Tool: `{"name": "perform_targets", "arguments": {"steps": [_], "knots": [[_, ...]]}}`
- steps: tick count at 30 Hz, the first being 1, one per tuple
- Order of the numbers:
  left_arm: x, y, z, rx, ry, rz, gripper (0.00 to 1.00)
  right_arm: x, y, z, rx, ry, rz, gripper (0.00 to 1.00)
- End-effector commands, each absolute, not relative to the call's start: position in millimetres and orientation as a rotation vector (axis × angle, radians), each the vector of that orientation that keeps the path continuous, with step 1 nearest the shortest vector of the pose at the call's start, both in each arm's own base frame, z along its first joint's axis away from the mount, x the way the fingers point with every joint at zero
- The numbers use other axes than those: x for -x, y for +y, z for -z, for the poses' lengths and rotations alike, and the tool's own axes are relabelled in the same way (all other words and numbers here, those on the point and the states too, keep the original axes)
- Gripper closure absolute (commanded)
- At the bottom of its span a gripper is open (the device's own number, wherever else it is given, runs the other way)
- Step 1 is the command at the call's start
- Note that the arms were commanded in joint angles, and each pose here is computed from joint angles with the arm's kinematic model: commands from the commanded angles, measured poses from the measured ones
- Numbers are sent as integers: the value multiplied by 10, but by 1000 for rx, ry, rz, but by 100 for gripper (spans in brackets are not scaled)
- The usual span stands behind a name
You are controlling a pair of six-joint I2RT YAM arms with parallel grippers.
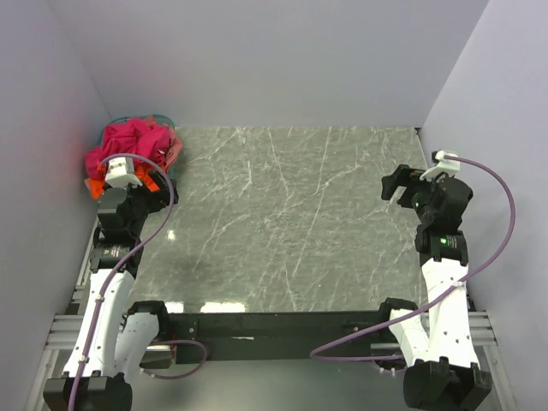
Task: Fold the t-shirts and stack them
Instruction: Grab the tshirt from the pile
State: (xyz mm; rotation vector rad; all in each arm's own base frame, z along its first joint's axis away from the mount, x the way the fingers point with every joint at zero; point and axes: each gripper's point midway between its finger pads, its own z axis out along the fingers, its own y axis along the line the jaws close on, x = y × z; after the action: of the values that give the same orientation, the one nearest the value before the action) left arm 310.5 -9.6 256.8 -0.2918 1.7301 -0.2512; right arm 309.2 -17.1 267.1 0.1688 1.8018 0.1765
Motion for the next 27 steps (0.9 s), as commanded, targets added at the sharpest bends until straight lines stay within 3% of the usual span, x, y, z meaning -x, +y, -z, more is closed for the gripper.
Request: {"name": "perform_targets", "arguments": {"steps": [1, 11, 14, 27], "knots": [[-3124, -100, -2803, 266, 1663, 248, 1, -3098, -160, -2768, -145, 1755, -178, 2], [-3116, -76, -2813, 277, 1656, 238, 0, -3017, 188, -2756, 115, 1778, -301, 2], [-3140, -51, -2800, 314, 1654, 241, 1, -2926, 379, -2677, 369, 1778, -331, 2], [-3763, 886, -2818, 887, 1672, 274, 4, -2602, 828, -2473, 596, 1774, -547, 3]]}}
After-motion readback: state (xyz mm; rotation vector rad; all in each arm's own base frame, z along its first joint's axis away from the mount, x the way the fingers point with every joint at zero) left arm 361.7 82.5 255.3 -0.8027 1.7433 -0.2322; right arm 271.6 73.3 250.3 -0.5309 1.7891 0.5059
